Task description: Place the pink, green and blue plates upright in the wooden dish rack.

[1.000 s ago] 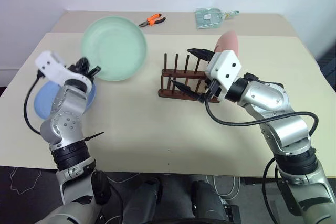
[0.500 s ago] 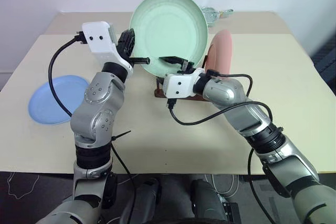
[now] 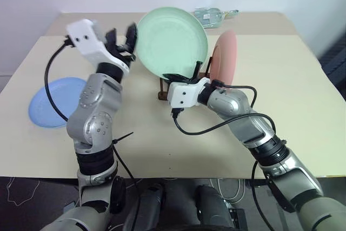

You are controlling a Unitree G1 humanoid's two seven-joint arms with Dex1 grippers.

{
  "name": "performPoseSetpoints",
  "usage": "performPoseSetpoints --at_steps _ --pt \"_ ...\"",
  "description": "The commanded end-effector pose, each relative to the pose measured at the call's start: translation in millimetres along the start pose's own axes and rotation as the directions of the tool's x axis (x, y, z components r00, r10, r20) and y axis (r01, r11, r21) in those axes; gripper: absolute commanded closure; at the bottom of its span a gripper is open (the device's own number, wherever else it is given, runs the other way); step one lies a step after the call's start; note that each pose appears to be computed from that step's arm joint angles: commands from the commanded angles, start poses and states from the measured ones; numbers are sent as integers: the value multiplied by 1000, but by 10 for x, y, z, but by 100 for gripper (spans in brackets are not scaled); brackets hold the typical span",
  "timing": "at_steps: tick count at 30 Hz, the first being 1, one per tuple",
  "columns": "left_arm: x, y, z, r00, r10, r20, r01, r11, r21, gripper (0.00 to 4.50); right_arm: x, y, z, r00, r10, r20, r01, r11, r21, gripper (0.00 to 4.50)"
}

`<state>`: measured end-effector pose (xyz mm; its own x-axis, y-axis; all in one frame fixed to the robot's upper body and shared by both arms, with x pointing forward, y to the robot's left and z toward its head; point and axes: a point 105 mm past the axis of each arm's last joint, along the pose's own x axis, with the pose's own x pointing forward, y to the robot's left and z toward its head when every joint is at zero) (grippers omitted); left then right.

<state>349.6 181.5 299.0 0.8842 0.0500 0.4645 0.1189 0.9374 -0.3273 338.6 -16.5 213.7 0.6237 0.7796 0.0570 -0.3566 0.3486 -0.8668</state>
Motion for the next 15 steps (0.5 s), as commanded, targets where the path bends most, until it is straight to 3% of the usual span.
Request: performPoseSetpoints --at_steps 1,3,5,8,11,15 --pt "-83 513 555 970 85 228 -158 934 321 146 -262 -446 413 956 -213 201 150 946 287 450" --pt "-159 538 336 992 -12 127 -55 861 505 146 -385 -516 490 928 -285 240 131 853 505 450" --pt "-286 530 26 996 -86 -2 72 824 562 146 -458 -533 529 910 -331 249 71 716 694 450" --pt "-531 406 -407 965 -201 -170 260 833 488 146 -506 -564 550 890 -390 237 3 524 852 450" --pt "-872 180 -845 868 -349 -352 478 777 409 146 -499 -606 504 881 -432 195 -19 378 926 450" --pt "-1077 -13 -1010 809 -427 -404 556 780 288 146 -494 -653 435 878 -459 140 -16 264 964 450"
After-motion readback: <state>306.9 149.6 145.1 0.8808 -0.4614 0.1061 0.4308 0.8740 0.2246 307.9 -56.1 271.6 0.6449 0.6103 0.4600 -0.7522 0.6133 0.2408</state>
